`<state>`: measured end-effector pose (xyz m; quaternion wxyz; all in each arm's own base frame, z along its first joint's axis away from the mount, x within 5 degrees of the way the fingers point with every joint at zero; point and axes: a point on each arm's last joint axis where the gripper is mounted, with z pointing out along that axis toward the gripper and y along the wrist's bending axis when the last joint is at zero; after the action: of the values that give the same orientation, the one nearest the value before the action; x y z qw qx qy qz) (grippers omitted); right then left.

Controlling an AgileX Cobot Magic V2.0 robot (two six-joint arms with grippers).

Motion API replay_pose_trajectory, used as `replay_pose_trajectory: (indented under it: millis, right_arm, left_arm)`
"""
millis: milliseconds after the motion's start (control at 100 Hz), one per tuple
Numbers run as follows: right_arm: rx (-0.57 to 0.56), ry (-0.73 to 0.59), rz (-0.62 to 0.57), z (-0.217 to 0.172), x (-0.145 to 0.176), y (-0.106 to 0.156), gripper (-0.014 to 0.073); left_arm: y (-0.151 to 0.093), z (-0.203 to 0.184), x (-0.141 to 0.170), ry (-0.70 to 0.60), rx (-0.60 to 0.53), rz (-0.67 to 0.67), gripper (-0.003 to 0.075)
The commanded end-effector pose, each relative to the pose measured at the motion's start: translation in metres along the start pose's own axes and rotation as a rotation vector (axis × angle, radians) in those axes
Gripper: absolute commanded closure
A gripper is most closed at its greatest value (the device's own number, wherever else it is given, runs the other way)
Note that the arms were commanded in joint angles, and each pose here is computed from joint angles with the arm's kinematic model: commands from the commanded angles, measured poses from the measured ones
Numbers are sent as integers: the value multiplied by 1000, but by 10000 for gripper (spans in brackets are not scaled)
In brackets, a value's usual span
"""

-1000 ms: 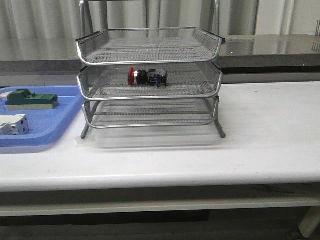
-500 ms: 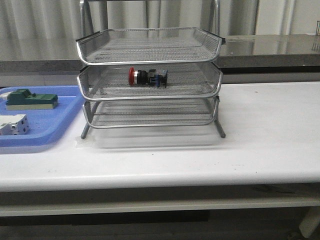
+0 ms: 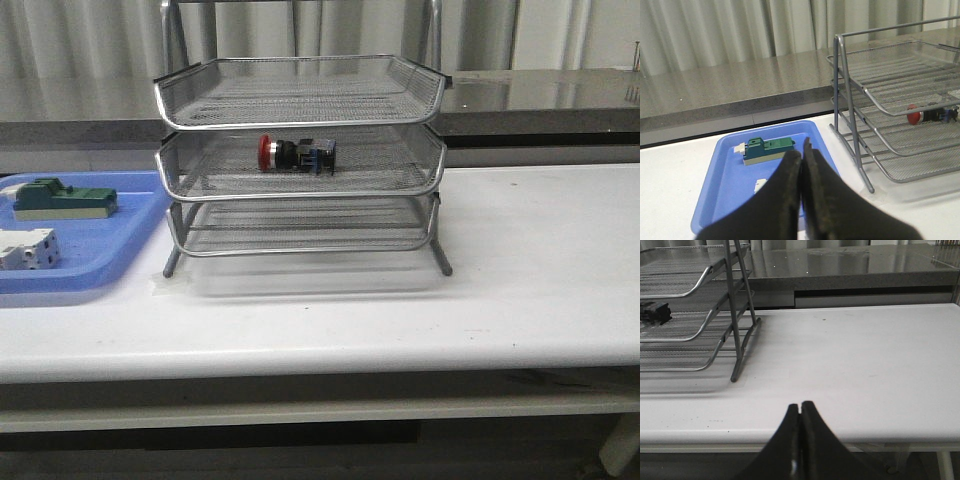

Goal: Place button on rack with both arms

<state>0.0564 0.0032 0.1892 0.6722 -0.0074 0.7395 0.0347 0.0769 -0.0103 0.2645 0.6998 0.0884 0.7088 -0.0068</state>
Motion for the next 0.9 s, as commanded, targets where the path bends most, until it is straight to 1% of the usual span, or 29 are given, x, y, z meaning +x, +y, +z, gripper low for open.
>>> replay_pose_trajectory:
  millis: [0,180,280,470,630,790,890]
  right_arm:
    - [-5,-122,2,-3,-14,1,652]
    - [-5,-122,2,-3,-14,1,652]
    - [-5,-122,2,-3,-14,1,652]
    - [-5,-122,2,-3,-14,1,652]
    - [-5,-119,2,-3,-14,1,652]
    - [-5,-119,2,-3,-14,1,652]
    - [-5,-119,2,-3,-14,1,652]
  left_arm:
    - [2,-5,-12,-115,-23,-15,716]
    - [6,-14,2,-136,-109,-20,716]
    - [6,-20,12,-160,-138,-29,716]
    - [2,-29,32,-210,-144,-34,716]
    - [1,-25,46,-197,-141,-50,716]
    - [0,-23,55,-206,-137,-77,716]
    - [0,-23,55,-206,-137,-77,716]
